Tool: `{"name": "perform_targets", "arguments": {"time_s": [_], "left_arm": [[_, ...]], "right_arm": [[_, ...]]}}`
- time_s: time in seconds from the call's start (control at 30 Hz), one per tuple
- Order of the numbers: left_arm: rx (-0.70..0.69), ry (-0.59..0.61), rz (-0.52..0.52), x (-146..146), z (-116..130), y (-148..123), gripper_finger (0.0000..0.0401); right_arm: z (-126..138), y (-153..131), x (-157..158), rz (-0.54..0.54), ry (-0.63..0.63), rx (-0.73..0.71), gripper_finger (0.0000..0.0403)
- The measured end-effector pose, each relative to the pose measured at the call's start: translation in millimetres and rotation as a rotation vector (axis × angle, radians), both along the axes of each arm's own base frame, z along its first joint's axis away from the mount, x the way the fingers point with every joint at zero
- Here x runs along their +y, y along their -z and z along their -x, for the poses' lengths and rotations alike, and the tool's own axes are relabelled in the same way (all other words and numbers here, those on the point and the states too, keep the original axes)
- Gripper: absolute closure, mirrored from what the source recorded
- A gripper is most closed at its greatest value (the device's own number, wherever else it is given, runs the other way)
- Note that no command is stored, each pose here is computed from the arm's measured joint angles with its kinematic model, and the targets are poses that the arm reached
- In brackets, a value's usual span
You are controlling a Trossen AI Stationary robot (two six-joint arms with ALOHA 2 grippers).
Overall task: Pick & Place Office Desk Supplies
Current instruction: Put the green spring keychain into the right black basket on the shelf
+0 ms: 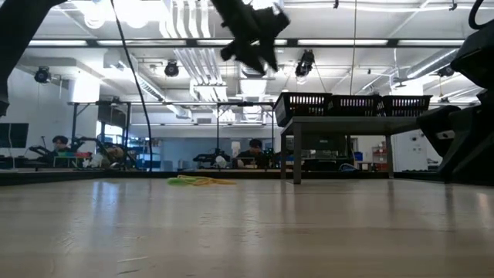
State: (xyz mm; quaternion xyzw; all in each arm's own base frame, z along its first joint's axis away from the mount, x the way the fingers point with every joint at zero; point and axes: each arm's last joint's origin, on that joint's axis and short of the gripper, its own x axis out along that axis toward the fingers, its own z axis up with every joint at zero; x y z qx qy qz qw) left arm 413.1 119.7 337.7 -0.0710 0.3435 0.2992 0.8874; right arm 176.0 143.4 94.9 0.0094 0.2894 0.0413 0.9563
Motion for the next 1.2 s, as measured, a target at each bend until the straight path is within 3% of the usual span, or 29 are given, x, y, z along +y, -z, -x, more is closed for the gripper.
{"name": "perform_targets", "arguments": {"time_s": [0.13, 0.3, 0.57, 0.7, 0.9, 1.07, 1.2], "left_arm": [[0.204, -0.104, 0.091, 5, 20, 19, 0.0217], [0.459, -0.262, 0.157, 13, 47, 61, 0.0223], [0.73, -0.386, 0.26, 13, 98, 132, 0.0224], [0.719, -0.397, 0.297, 5, 116, 159, 0.0224], [0.535, -0.309, 0.415, -3, 125, 192, 0.0223], [0.456, -0.289, 0.398, -4, 128, 207, 0.0232], [0.422, -0.277, 0.382, -4, 127, 210, 0.0268]], "right_arm": [[0, 0, 0, -0.001, -0.002, 0.001, 0.0346], [0, 0, 0, -0.002, -0.002, 0.001, 0.0346], [0, 0, 0, -0.001, -0.002, 0.001, 0.0346], [0, 0, 0, -0.002, -0.002, 0.001, 0.0346], [0, 0, 0, -0.003, -0.002, 0.0, 0.0346], [0, 0, 0, -0.003, -0.001, -0.001, 0.0346], [0, 0, 0, -0.002, -0.001, -0.001, 0.0346]]}}
